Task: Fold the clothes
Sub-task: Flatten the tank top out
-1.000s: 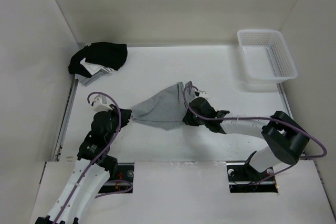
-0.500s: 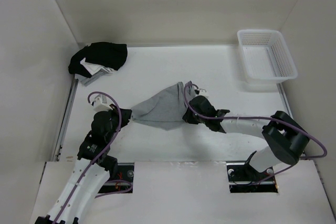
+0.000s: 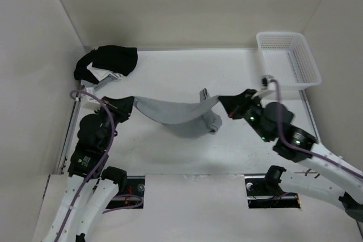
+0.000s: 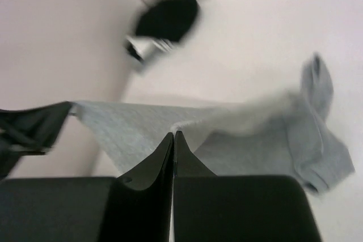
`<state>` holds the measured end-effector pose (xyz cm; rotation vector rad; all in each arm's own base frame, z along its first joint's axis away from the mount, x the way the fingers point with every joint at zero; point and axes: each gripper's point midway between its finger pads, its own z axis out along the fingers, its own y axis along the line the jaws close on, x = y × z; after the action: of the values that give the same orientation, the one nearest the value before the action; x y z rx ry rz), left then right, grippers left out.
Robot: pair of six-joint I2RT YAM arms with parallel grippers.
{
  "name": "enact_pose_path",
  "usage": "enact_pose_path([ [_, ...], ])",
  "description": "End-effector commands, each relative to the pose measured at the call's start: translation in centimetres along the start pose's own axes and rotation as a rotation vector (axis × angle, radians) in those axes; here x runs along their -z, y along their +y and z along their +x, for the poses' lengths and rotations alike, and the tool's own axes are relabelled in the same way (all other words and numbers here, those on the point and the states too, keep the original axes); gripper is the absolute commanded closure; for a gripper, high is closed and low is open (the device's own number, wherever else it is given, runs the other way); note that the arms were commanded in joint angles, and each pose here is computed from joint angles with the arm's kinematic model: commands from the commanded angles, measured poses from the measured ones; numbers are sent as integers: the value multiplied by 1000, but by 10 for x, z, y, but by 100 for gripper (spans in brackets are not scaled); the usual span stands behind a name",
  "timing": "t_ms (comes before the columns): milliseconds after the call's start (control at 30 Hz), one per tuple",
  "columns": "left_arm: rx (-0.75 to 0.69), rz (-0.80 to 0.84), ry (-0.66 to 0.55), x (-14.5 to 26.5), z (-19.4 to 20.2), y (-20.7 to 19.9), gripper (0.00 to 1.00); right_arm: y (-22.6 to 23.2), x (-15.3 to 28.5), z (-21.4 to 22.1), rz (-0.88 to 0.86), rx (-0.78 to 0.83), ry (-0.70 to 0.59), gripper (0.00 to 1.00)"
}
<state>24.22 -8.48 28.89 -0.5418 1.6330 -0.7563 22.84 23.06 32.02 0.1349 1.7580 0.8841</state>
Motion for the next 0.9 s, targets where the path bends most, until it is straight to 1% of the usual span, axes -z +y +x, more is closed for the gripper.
enact_pose_path([
  [0, 37, 187, -243, 35, -85, -73, 99, 20, 57, -86, 3, 52, -201, 100],
  [100, 27, 238, -377, 66, -131, -102, 99, 48, 103, -149, -56, 51, -324, 100],
  [200, 23, 268, -512, 98, -172, -122, 99, 70, 134, -197, -100, 38, -394, 100],
  [267, 23, 292, -595, 119, -195, -134, 99, 84, 143, -218, -126, 49, -420, 100],
  [367, 27, 297, -668, 134, -215, -142, 99, 106, 148, -234, -163, 110, -444, 100],
  [500, 10, 238, -750, 126, -233, -139, 99, 118, 137, -255, -113, 215, -573, 100],
  [533, 11, 231, -758, 117, -234, -137, 99, 121, 129, -257, -94, 246, -594, 100],
  [600, 7, 202, -724, 83, -225, -130, 99, 124, 102, -251, -61, 307, -597, 100],
  [667, 23, 158, -617, 31, -197, -114, 100, 118, 59, -234, -37, 339, -526, 100],
  [700, 23, 140, -559, 7, -180, -106, 100, 110, 35, -226, -32, 341, -482, 100],
  [767, 11, 76, -486, -39, -155, -84, 100, 87, -12, -218, -29, 305, -405, 100],
  [800, 1, 40, -460, -60, -149, -74, 100, 71, -35, -219, -17, 275, -383, 100],
  [867, 3, -5, -448, -92, -154, -59, 100, 48, -74, -225, -4, 239, -346, 100],
])
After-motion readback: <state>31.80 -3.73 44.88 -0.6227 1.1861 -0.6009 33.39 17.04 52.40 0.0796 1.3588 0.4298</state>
